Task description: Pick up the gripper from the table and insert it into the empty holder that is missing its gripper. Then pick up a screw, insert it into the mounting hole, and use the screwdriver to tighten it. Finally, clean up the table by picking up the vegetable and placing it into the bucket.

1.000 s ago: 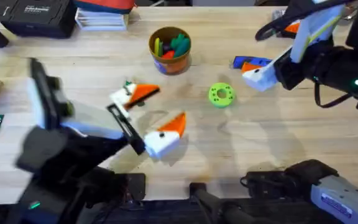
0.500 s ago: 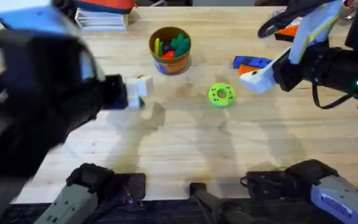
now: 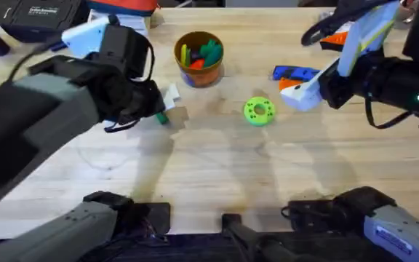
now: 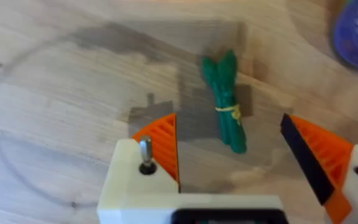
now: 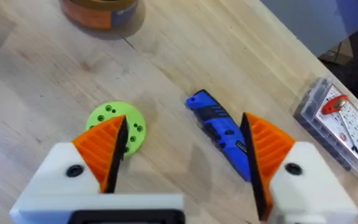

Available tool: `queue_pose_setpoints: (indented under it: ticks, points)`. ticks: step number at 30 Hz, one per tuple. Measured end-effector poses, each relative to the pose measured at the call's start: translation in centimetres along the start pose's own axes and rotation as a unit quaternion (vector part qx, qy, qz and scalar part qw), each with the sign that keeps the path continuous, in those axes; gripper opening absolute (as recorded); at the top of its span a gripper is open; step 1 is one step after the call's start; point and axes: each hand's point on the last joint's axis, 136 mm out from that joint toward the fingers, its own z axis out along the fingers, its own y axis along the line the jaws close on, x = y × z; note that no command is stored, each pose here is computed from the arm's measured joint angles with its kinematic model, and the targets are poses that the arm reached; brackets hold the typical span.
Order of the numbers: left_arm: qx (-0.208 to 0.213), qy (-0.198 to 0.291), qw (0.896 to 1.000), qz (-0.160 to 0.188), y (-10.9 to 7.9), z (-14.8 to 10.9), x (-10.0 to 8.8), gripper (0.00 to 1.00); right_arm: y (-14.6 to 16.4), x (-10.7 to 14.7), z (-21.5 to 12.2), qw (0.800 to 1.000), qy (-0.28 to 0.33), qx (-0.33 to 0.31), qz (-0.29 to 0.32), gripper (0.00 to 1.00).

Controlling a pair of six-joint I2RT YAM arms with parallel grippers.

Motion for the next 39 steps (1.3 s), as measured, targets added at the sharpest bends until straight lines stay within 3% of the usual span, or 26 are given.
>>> queue_pose_setpoints:
  ticks: [4,10,16,30,32,35,36,39]
  points:
    - [-0.021,0.011,0.999,-0.046,0.1,2.1,0.0,0.986,0.0,0.0,0.0,1.0,0.0,0.0,0.0,0.993]
    - [-0.026,0.01,0.997,-0.072,-0.3,3.7,-0.4,0.96,0.0,0.0,0.0,1.0,0.0,0.0,0.0,0.993]
    - [-0.018,0.016,0.996,-0.08,-0.6,4.0,-0.2,0.701,0.0,0.0,0.0,1.0,0.0,0.0,0.0,0.992]
    - [-0.025,0.043,0.996,-0.08,-0.5,4.4,0.8,0.644,0.0,0.0,0.0,1.0,0.0,0.0,0.0,0.994]
    - [-0.025,0.043,0.995,-0.081,-0.5,4.5,0.8,0.537,0.0,0.0,0.0,1.0,0.0,0.0,0.0,0.994]
    - [-0.023,0.04,0.995,-0.084,-0.6,4.6,0.6,0.122,0.0,0.0,0.0,1.0,0.0,0.0,0.0,0.994]
    - [-0.023,0.041,0.995,-0.083,-0.6,4.5,0.6,0.037,0.0,0.0,0.0,1.0,0.0,0.0,0.0,0.994]
    - [-0.028,0.048,0.995,-0.082,-0.5,4.1,0.6,0.021,0.0,0.0,0.0,1.0,0.0,0.0,0.0,0.994]
